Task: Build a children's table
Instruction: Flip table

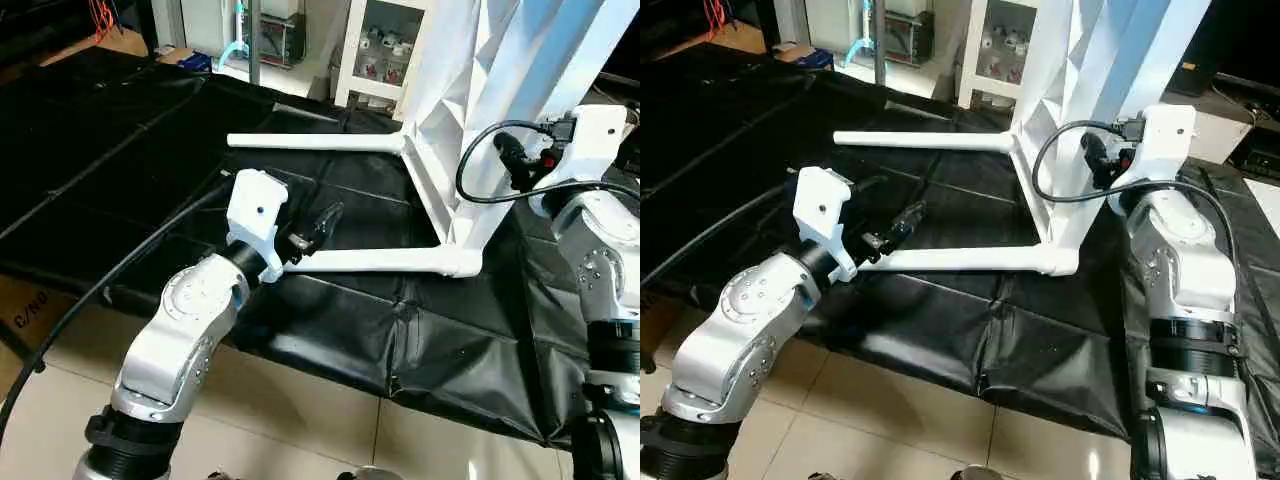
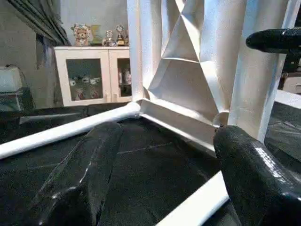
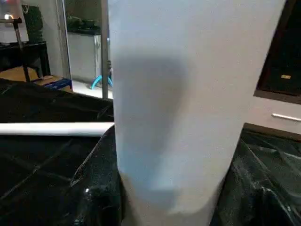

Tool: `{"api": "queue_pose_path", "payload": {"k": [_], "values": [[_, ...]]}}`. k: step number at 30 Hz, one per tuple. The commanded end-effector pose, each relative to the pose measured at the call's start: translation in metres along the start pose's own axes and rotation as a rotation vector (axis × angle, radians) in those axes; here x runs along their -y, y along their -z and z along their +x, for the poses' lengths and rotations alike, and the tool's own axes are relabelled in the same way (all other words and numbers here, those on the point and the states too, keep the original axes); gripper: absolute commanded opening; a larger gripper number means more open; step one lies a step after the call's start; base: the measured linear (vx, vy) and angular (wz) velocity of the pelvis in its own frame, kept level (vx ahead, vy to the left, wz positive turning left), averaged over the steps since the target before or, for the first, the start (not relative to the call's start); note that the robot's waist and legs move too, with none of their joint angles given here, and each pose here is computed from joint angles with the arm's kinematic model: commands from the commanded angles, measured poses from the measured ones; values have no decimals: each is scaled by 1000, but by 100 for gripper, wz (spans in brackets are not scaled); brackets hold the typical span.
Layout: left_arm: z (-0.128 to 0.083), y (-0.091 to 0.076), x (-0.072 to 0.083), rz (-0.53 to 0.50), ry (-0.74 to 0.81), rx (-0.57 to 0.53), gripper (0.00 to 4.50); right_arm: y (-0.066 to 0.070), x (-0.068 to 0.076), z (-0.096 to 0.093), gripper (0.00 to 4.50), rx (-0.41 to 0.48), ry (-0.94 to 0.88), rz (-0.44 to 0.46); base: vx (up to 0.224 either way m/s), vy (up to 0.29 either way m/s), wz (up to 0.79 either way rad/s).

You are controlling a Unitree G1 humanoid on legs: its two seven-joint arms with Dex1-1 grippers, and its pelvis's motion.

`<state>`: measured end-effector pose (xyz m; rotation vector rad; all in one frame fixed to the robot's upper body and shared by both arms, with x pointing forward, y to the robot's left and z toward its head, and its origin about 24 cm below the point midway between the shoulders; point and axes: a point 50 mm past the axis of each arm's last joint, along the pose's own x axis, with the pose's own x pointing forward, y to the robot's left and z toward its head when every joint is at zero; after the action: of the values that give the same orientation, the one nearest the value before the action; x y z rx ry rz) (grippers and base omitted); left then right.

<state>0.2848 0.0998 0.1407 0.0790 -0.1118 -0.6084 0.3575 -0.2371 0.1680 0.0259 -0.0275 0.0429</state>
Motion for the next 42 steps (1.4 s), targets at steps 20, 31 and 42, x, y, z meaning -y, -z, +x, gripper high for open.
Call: {"api": "queue_pose_path", "payload": {"k": [20,31,42], "values": [[0,-8,-2,20,-22,41,351,-114,21,22,195,347,134,-419,0,0,0],[0,-10,-2,15,-27,46,351,-159,19,29,195,388,75,-642,0,0,0],[1,-14,-2,24,-20,59,351,-197,14,27,195,359,40,-901,0,0,0]]}}
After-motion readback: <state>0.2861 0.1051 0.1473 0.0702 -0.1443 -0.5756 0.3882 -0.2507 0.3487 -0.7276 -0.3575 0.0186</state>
